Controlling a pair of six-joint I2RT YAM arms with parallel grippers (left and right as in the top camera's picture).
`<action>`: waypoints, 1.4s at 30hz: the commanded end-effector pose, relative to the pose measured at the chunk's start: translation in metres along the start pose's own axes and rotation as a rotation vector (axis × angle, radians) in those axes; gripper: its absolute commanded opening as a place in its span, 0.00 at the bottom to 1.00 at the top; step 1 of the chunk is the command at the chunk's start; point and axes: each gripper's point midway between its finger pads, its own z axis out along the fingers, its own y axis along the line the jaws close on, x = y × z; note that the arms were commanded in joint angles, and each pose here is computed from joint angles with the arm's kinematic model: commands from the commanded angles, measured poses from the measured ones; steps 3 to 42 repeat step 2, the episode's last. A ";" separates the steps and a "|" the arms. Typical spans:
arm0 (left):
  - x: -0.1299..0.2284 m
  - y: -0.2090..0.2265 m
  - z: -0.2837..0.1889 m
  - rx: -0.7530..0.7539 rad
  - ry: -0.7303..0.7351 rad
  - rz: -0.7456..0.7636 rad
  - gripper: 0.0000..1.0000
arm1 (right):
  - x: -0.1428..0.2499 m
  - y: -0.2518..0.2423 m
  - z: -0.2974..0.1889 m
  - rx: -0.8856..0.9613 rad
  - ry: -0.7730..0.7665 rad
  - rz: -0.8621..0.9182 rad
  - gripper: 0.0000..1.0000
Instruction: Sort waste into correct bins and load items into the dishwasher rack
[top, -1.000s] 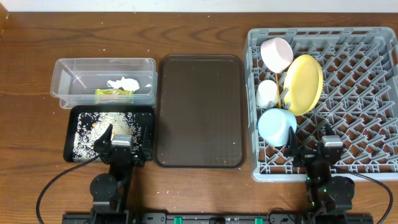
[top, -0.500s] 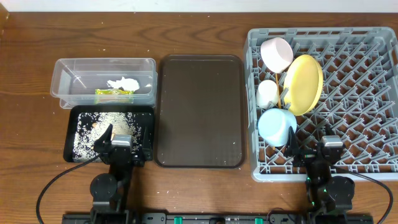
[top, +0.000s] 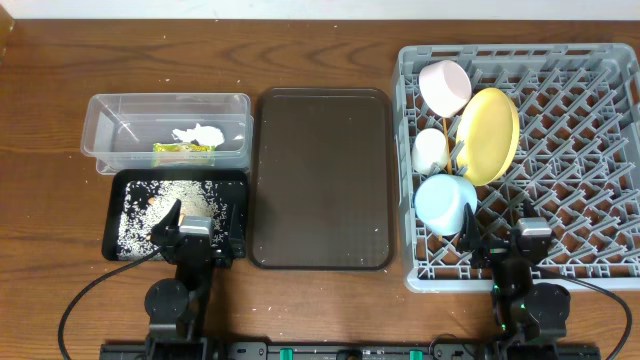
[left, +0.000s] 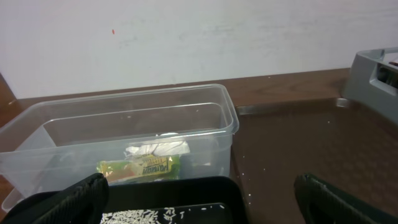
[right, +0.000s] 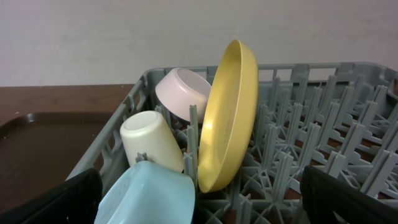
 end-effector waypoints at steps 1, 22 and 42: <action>0.014 -0.006 0.001 0.034 0.041 0.009 0.98 | 0.000 -0.003 0.000 0.013 -0.001 -0.007 0.99; 0.014 -0.006 0.001 0.034 0.041 0.009 0.98 | 0.000 -0.003 0.000 0.013 0.000 -0.007 0.99; 0.014 -0.006 0.001 0.034 0.041 0.009 0.98 | 0.000 -0.003 0.000 0.013 0.000 -0.007 0.99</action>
